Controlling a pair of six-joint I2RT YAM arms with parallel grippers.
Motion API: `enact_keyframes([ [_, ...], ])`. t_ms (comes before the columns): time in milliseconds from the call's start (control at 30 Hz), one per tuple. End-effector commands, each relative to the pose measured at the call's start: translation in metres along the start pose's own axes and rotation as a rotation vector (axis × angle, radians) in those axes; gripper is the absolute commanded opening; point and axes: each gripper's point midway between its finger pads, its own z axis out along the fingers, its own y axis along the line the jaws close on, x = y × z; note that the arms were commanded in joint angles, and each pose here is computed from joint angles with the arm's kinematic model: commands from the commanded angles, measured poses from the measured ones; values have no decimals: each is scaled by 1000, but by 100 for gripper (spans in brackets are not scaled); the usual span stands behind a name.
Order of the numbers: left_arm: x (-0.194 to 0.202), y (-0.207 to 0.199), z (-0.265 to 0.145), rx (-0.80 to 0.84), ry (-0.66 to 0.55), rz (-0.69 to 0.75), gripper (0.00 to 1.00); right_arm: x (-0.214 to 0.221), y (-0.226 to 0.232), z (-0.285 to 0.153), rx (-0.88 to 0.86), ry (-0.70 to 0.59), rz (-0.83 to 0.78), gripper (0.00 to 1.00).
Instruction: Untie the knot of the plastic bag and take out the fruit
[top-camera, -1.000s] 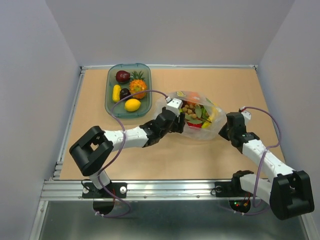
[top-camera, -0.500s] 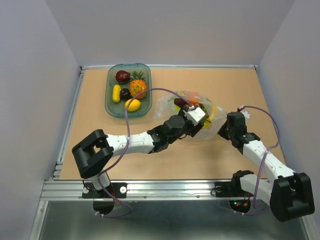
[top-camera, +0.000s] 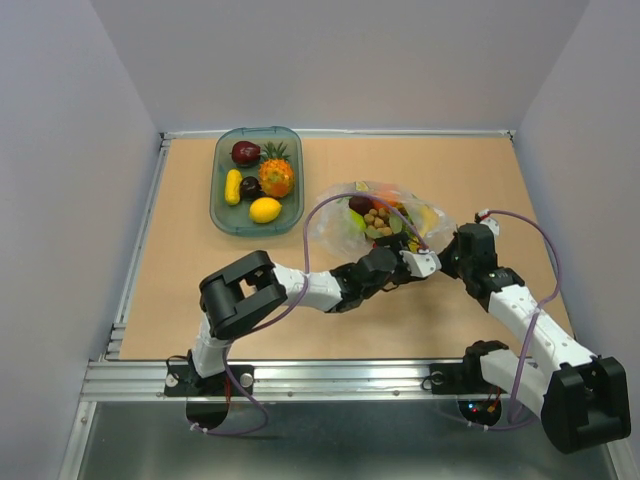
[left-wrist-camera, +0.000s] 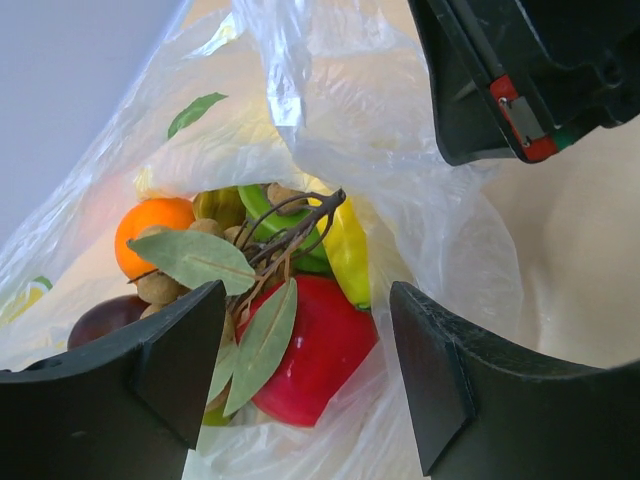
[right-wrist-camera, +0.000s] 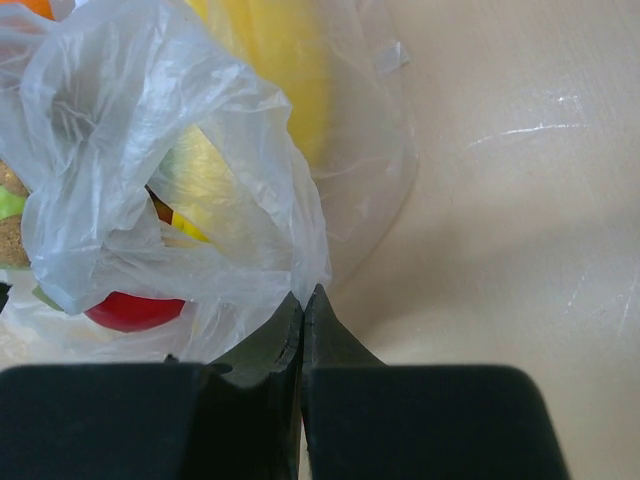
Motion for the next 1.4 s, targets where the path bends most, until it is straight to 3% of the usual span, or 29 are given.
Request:
enact_keyframes([
  [0,-41,26,14,-101,-116,36,78,-19,20,-5,-75,-55,0,0],
  [433,-24,34,43,-180,-110,-20,71,-10,15,-6,-79,-46,-1,0],
  [567,-17,41,49,-198,-98,-37,56,-11,15,-8,-82,-51,1,0],
  [667,-18,48,48,-208,-104,-60,39,-12,14,-8,-80,-58,5,0],
  [700,-20,50,46,-210,-108,-63,28,-12,14,-8,-77,-59,7,0],
  [767,-20,52,42,-213,-110,-68,17,-15,12,-9,-71,-73,10,0],
  [800,-26,55,37,-214,-122,-73,3,-16,12,-10,-68,-79,13,0],
  [833,-29,58,33,-216,-127,-79,0,-18,11,-10,-64,-88,12,0],
  [1367,-130,129,-63,-227,-368,-309,0,-35,7,-13,-29,-160,-8,1],
])
